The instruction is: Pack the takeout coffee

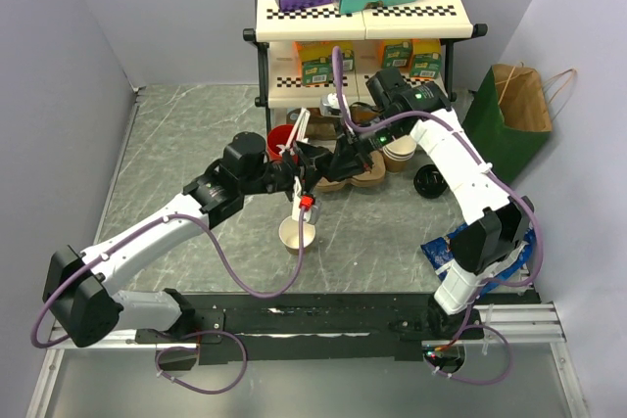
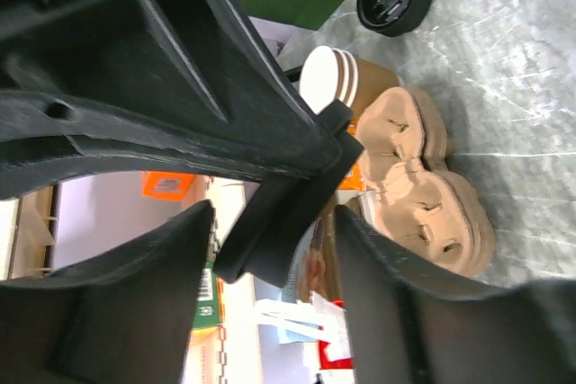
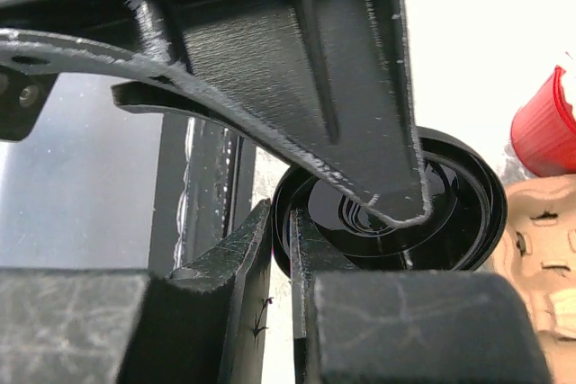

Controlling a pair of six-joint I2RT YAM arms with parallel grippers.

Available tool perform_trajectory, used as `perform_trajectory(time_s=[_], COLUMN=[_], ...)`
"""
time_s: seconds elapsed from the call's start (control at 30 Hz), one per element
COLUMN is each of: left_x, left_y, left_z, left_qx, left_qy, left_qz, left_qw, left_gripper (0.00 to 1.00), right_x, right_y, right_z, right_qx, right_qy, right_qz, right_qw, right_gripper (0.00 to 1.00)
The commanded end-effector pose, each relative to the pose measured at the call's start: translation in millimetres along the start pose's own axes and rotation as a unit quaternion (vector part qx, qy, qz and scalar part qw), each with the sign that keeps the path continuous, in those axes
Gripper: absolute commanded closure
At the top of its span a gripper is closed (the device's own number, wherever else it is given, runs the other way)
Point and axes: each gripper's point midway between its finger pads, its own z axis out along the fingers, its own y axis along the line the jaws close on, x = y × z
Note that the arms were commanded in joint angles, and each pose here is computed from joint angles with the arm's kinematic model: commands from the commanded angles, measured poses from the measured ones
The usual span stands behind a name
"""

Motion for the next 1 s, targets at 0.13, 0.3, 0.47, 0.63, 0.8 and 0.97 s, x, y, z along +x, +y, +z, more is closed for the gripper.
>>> perform_trajectory(time_s=[0.13,0.3,0.47,0.63,0.8,0.97], left_x=[-12.4,-9.8,-7.3,-2.1,-5.7,2.3], left_y=[17.9,11.8,16.6,10.1,-4.0,-41.2], left_z=[-5.8,-11.4,-21.1,-37.5,-60.6,-76.8], left_qx=[-0.009,-0.004,-0.057,-0.106,-0.12,-0.051], left_qy=[0.0,0.016,0.03,0.063,0.045,0.035], left_qz=[0.02,-0.016,-0.112,-0.321,-0.555,-0.688], left_qw=[1.0,1.0,0.992,0.939,0.822,0.724], left_gripper=[0.61,0.88,0.99,0.99,0.99,0.99], right_x=[10.9,6.6,-27.3,-37.0,-38.0,-14.8], right_y=[36.2,37.4,31.4,11.1,-12.9,-21.3], right_z=[-5.3,-6.9,-30.6,-50.6,-64.1,-35.5], right_qx=[-0.041,-0.038,0.006,0.131,0.27,0.249], right_qy=[0.034,0.031,-0.044,-0.107,-0.183,-0.179], right_qz=[0.088,0.072,-0.006,-0.057,-0.084,-0.009], right_qw=[0.995,0.996,0.999,0.984,0.942,0.952], right_gripper=[0.89,0.74,0.48,0.32,0.19,0.18])
